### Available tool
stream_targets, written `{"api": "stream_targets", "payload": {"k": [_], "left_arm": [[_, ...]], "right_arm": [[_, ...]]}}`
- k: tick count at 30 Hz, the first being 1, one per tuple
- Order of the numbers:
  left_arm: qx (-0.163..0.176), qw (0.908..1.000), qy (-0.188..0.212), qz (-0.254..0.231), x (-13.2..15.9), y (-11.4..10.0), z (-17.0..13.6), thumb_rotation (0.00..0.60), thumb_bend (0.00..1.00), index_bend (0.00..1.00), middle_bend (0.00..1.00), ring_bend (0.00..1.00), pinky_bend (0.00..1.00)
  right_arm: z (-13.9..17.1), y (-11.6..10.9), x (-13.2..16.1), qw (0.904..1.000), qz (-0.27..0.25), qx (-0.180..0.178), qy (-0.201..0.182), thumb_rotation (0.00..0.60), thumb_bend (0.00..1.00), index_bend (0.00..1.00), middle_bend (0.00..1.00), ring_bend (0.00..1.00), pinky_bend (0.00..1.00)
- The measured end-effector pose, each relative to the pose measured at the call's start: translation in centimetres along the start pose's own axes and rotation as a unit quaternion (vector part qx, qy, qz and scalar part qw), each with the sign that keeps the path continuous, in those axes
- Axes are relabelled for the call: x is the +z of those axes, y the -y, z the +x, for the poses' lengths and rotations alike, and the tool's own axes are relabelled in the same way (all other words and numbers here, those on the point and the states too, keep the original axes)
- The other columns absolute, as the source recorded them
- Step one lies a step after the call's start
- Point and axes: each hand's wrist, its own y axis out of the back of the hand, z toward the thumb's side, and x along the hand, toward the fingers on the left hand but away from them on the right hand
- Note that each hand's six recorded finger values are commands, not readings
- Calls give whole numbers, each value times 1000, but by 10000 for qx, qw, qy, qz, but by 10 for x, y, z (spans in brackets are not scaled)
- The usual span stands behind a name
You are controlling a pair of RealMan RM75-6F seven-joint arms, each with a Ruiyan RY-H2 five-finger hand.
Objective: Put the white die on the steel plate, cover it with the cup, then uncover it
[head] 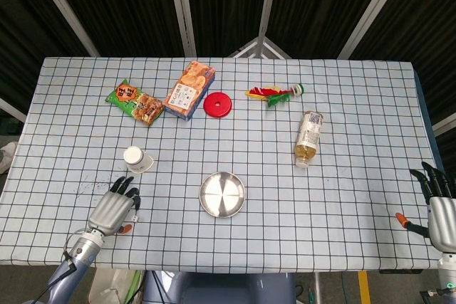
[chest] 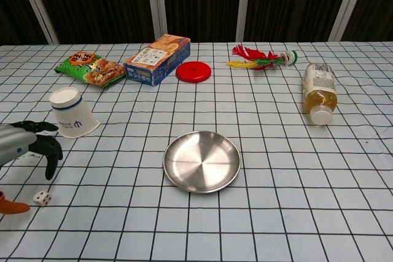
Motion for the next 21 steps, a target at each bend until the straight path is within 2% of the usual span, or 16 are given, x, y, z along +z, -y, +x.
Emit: {"api": "stream_targets", "payload": {"k": [21], "left_arm": [[-67, 9997, 48, 229, 7, 7, 5, 600, 375, 504, 244, 22, 0]], "right_arm": [[0, -2, -2, 10000, -20, -26, 42, 600, 96, 187, 98, 108, 72]]}}
